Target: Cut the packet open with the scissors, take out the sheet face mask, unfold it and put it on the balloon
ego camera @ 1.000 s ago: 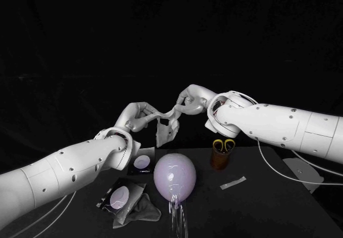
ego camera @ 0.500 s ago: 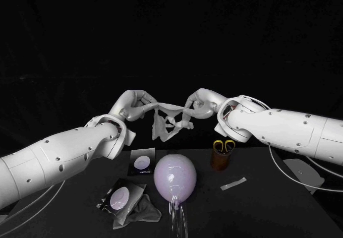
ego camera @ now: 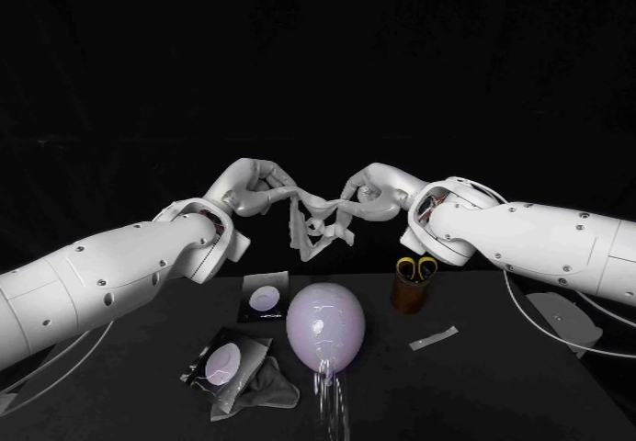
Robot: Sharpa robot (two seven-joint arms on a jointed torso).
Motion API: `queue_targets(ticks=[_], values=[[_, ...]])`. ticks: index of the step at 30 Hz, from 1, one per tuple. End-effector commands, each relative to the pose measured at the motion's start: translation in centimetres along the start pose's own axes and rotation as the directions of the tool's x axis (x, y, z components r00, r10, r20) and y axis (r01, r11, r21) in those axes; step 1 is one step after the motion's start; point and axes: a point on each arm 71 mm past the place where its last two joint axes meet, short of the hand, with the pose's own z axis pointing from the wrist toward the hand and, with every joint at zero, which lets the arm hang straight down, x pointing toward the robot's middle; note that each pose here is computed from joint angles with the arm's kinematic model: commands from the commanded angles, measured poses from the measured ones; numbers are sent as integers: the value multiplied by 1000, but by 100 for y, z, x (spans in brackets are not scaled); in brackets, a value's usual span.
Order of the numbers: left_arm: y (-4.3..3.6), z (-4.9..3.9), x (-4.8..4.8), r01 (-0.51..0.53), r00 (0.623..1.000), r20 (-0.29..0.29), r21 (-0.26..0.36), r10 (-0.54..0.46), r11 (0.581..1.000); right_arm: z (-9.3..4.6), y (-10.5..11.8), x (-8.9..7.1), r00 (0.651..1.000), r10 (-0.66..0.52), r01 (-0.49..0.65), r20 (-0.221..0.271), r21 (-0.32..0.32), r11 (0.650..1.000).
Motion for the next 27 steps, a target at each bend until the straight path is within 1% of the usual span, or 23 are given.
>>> queue_targets(ticks=[1, 5, 8, 13, 15, 17, 23, 27], values=[[-26, -10, 58, -10, 994, -106, -25, 8, 1000, -34, 58, 10, 1000, 12, -13, -13, -63, 998], [-31, -61, 48, 1, 990, -141, -49, -8, 999, -94, 62, 10, 999, 21, -23, -32, -68, 997], [-41, -154, 29, 47, 983, -172, -92, -62, 995, -186, 63, 0, 998, 41, -44, -48, -59, 997], [-58, -259, 5, 100, 970, -205, -145, -128, 984, -289, 77, -7, 995, 53, -57, -83, -50, 997], [-81, -308, 4, 115, 963, -222, -161, -150, 980, -330, 89, 0, 994, 45, -51, -100, -51, 997], [-104, -362, 2, 130, 957, -237, -174, -169, 976, -373, 106, 19, 992, 16, -23, -129, -56, 998], [-120, -464, -21, 159, 944, -253, -210, -211, 965, -459, 149, 59, 984, -22, 11, -176, -62, 998], [-139, -541, -9, 177, 927, -286, -239, -243, 955, -541, 178, 84, 976, -31, 16, -214, -71, 997]])
